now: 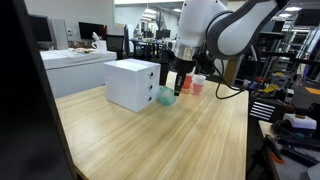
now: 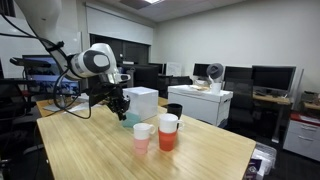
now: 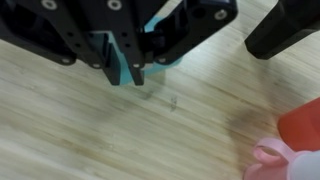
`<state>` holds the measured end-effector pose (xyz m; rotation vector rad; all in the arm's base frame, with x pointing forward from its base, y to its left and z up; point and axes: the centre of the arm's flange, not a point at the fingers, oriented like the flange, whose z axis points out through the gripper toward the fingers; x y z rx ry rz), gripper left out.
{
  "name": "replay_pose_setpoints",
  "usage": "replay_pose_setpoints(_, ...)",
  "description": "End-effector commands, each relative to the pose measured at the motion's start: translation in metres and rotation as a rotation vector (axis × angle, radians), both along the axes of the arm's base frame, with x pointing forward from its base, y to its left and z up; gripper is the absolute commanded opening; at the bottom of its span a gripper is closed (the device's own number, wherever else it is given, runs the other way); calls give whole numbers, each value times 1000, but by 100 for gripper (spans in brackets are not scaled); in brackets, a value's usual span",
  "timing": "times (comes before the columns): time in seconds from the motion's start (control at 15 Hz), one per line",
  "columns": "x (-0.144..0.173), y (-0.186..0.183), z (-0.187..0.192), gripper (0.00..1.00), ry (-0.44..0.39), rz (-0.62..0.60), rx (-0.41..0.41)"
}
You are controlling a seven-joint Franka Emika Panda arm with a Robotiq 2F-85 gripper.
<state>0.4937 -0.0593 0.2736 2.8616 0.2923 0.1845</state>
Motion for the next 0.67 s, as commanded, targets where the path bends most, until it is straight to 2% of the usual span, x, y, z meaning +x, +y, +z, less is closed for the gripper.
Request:
replay_pose_setpoints(0.0, 1, 0, -1, 1, -31, -18, -11)
replay_pose_setpoints(0.33, 12, -10, 20, 2, -7, -51, -46)
replay_pose_setpoints(0.6, 25, -22, 39, 1, -14, -71, -116)
